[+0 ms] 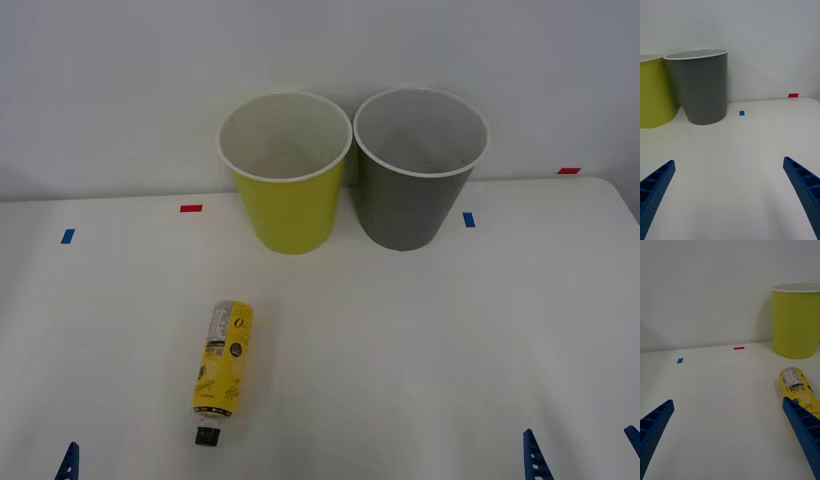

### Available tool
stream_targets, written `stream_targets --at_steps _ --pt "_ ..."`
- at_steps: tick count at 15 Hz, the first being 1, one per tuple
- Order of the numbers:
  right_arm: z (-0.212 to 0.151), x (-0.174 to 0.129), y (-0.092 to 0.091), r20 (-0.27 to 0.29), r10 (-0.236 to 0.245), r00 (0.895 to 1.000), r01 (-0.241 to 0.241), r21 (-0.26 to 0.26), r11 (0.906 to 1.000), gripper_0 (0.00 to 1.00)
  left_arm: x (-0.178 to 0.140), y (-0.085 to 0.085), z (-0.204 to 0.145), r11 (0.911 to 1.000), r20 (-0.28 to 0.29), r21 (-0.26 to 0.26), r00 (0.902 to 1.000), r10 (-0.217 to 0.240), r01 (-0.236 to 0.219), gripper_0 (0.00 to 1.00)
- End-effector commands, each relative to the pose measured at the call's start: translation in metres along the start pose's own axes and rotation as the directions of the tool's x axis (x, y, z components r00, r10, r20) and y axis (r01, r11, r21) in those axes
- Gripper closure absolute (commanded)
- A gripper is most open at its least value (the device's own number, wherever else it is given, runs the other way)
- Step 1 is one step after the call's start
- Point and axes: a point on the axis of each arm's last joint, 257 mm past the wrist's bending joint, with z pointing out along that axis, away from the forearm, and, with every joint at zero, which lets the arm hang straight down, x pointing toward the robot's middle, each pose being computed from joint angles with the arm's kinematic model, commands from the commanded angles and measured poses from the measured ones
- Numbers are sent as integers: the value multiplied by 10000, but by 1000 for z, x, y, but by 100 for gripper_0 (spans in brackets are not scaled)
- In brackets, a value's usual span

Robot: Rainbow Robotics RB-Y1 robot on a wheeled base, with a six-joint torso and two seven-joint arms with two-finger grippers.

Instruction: Put cans in the gray bin and PET bottles in the light green bin.

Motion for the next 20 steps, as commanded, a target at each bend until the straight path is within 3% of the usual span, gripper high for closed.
stream_targets --at_steps 1,20 --pt "0 0 0 0 0 10000 0 0 10000 0 0 0 0 10000 0 0 10000 0 0 0" --pt "0 0 0 0 0 10000 0 0 10000 0 0 0 0 10000 0 0 10000 0 0 0"
